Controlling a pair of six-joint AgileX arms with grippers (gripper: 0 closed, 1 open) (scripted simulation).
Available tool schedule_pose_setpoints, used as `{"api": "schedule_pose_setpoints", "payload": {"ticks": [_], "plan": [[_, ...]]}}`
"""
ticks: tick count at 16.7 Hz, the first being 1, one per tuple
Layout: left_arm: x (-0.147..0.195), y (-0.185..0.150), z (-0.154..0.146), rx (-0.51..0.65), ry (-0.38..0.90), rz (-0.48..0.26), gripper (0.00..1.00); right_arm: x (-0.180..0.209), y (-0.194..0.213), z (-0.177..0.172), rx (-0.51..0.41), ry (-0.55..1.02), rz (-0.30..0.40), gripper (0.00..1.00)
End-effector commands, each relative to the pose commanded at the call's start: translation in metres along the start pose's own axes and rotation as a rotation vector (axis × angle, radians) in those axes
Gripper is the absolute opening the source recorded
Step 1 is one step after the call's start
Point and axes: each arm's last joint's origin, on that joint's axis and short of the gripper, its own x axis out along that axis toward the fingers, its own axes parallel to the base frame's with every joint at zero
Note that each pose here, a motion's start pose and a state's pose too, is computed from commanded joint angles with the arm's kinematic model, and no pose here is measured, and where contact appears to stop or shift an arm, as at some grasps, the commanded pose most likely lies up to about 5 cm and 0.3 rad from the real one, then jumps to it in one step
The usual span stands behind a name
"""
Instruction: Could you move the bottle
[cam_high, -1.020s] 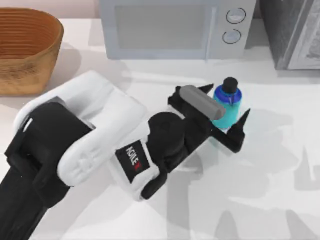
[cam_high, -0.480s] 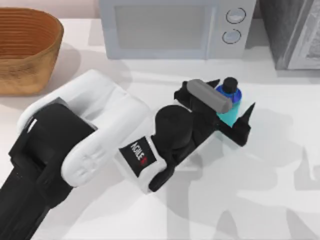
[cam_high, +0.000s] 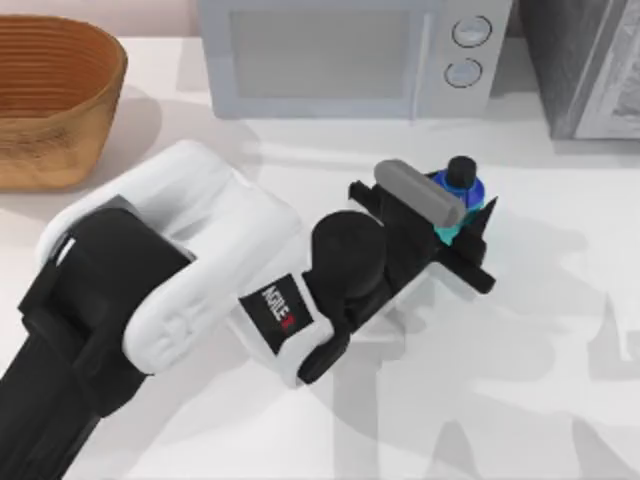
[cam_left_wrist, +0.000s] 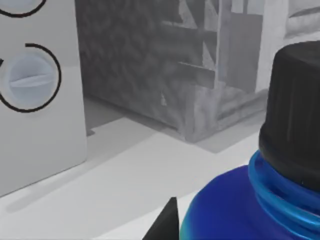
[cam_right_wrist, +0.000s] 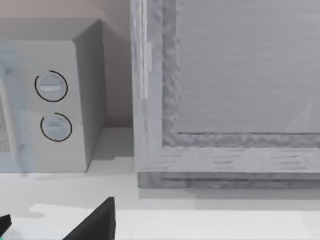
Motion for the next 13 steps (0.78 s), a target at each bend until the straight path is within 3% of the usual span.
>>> {"api": "schedule_pose_setpoints", "payload": {"ticks": [3, 4, 13], "plan": [[0.0000, 0.0000, 0.0000, 0.000, 0.000, 0.000, 0.02, 0.0000, 0.0000, 0.0000, 0.000, 0.000, 0.000, 1.00], [0.0000, 0.0000, 0.0000, 0.000, 0.000, 0.000, 0.00, 0.0000, 0.0000, 0.0000, 0.000, 0.000, 0.000, 1.00], [-0.0003, 0.0020, 0.0009, 0.002, -0.002, 0.003, 0.00, 0.0000, 0.0000, 0.0000, 0.000, 0.000, 0.000, 1.00]]}}
